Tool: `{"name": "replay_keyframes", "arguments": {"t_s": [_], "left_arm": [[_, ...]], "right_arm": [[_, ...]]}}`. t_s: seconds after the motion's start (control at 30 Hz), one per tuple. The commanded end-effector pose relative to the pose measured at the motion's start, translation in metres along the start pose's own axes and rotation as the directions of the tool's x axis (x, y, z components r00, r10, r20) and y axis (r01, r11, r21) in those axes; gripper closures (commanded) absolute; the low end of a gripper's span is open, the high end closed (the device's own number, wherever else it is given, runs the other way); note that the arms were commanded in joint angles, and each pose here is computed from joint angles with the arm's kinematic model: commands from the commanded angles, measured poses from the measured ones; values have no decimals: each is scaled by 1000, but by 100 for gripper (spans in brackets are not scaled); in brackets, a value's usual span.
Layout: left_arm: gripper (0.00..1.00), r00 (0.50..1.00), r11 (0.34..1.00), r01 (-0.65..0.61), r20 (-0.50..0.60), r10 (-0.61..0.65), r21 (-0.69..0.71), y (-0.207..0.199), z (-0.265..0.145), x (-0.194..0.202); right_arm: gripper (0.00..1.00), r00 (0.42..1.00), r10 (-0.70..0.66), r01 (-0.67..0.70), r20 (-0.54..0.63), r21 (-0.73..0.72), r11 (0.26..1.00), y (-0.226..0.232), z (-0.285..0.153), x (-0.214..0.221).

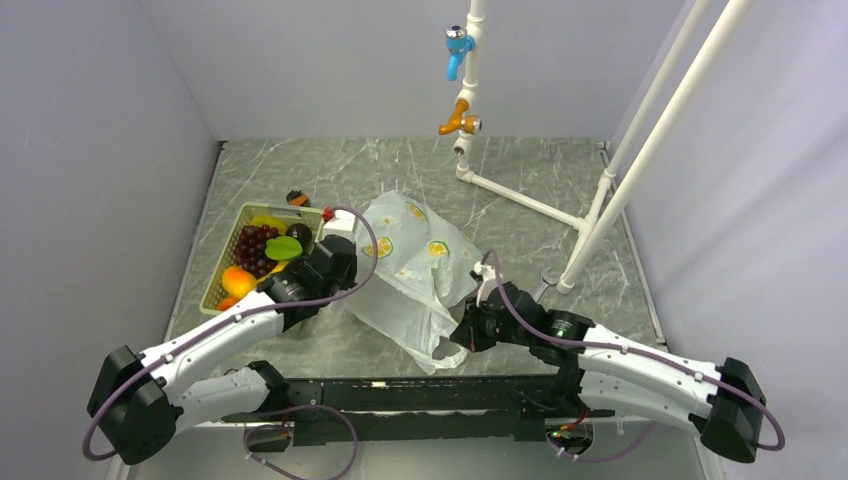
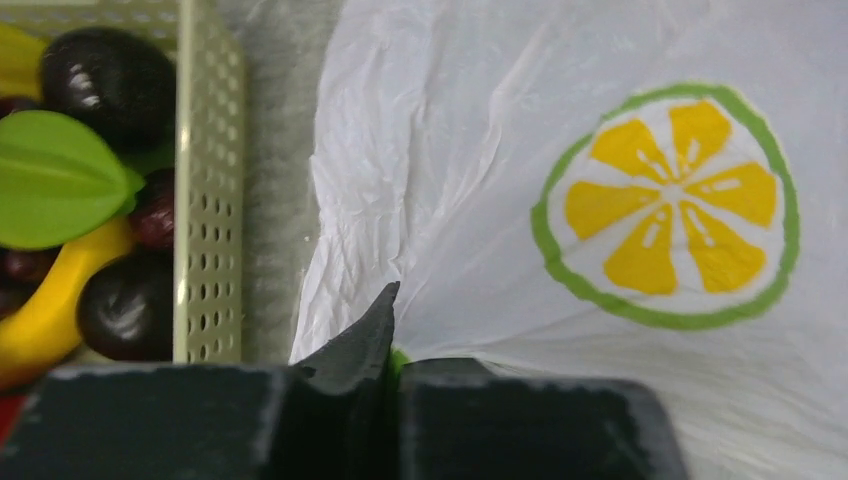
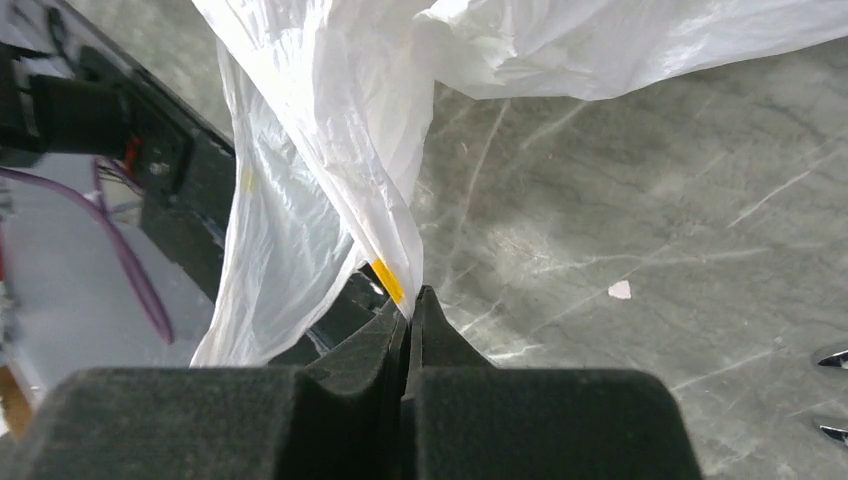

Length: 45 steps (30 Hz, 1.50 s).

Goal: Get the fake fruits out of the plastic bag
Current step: Adjust the plastic bag at the center of the board.

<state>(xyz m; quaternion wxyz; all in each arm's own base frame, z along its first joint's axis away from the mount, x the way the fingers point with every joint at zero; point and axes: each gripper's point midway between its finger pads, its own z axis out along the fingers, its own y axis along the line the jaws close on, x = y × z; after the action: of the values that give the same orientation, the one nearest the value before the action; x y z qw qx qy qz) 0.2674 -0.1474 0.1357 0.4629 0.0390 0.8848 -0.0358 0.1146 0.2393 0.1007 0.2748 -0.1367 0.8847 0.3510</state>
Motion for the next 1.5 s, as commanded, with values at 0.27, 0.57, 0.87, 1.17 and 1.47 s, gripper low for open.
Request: {"name": "replay_keyframes", "arguments": {"t_s": [0.27, 0.57, 0.87, 1.17, 1.47], "left_arm": [[100, 987, 913, 151, -9, -159, 378, -60, -10, 15], [100, 954, 771, 227, 24, -299, 596, -96, -36, -13], [100, 941, 731, 246, 24, -338, 637, -97, -50, -17], [100, 970, 800, 170, 48, -240, 575, -86, -56, -28], [100, 966, 834, 188, 58, -254, 519, -73, -54, -28]], "right_arm": [[100, 998, -66, 41, 11, 674, 737, -61, -34, 19], [60, 962, -200, 98, 184, 452, 887, -5, -51, -31], [1, 917, -368, 253, 151, 494, 832, 22, -47, -64], [1, 783, -622, 392, 18, 761, 517, -1, -15, -111], [99, 782, -622, 381, -42, 822, 424, -23, -44, -131]]}}
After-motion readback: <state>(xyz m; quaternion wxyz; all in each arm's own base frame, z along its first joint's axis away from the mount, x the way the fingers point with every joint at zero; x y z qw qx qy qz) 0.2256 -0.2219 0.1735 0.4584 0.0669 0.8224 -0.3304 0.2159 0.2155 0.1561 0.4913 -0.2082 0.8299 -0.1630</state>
